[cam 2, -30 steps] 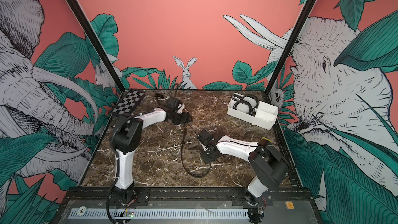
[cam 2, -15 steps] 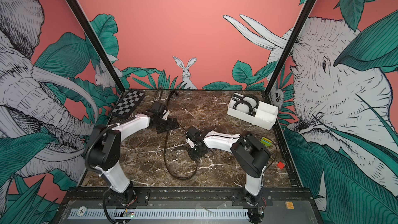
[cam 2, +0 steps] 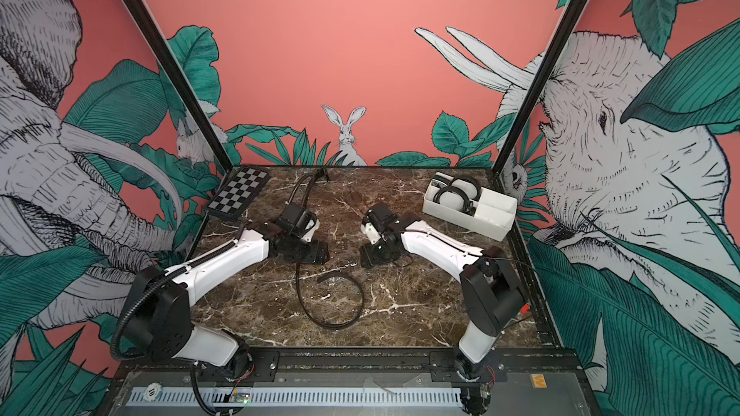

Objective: Place the belts into the storage roll
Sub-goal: Roll the belt at the center of the board.

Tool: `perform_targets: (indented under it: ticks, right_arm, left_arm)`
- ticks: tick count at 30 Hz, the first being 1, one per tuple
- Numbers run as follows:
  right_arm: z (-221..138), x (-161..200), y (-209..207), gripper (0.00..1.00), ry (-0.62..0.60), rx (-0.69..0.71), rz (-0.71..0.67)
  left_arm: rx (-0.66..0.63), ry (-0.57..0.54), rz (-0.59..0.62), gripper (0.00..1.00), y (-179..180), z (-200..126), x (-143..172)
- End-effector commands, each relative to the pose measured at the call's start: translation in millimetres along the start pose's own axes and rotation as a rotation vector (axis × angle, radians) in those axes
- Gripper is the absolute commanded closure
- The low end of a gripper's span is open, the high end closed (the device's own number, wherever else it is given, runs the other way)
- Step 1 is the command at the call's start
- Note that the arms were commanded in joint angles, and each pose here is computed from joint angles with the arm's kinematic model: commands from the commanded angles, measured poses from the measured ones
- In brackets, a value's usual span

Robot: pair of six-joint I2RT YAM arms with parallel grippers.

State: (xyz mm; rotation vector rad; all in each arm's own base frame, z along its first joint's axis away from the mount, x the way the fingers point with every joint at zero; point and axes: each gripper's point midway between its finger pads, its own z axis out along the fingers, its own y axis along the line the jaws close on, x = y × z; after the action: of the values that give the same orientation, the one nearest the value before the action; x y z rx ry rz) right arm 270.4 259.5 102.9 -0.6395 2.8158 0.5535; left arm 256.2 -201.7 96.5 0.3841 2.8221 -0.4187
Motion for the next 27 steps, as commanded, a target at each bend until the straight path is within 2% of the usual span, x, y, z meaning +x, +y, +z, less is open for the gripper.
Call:
perform_targets:
  ticks: [1,6,10,13,15,18,21,27]
  right_arm:
    - [-13,3,-8,0.33,0.004,0.015,0.04]
    - [-16,-29,-7,0.28,-0.03,0.026,0.026]
    - [-9,-58,-2,0.24,-0.086,0.006,0.045]
    - [1,-83,6,0.21,-0.12,-0.028,0.064]
    - [7,-103,16,0.19,-0.153,-0.038,0.055]
    - [22,-130,29,0.14,-0.193,-0.042,0.042]
    - [41,-154,43,0.1,-0.225,-0.084,0.051]
    - [66,-198,66,0.04,-0.304,-0.121,0.051]
  left_arm:
    - [-0.065,0.108,0.137,0.17,5,7,38]
    - [-0.106,0.197,0.258,0.17,-2,30,53]
    - [-0.082,0.181,0.235,0.2,-7,46,52]
    - [-0.08,0.165,0.188,0.4,-4,55,55]
    - [-0.082,0.153,0.151,0.58,-1,56,60]
    - [-0.082,0.13,0.108,0.77,4,54,69]
    - [-0.084,0.1,0.075,0.84,10,49,76]
    - [-0.09,0.085,0.013,0.91,21,47,94]
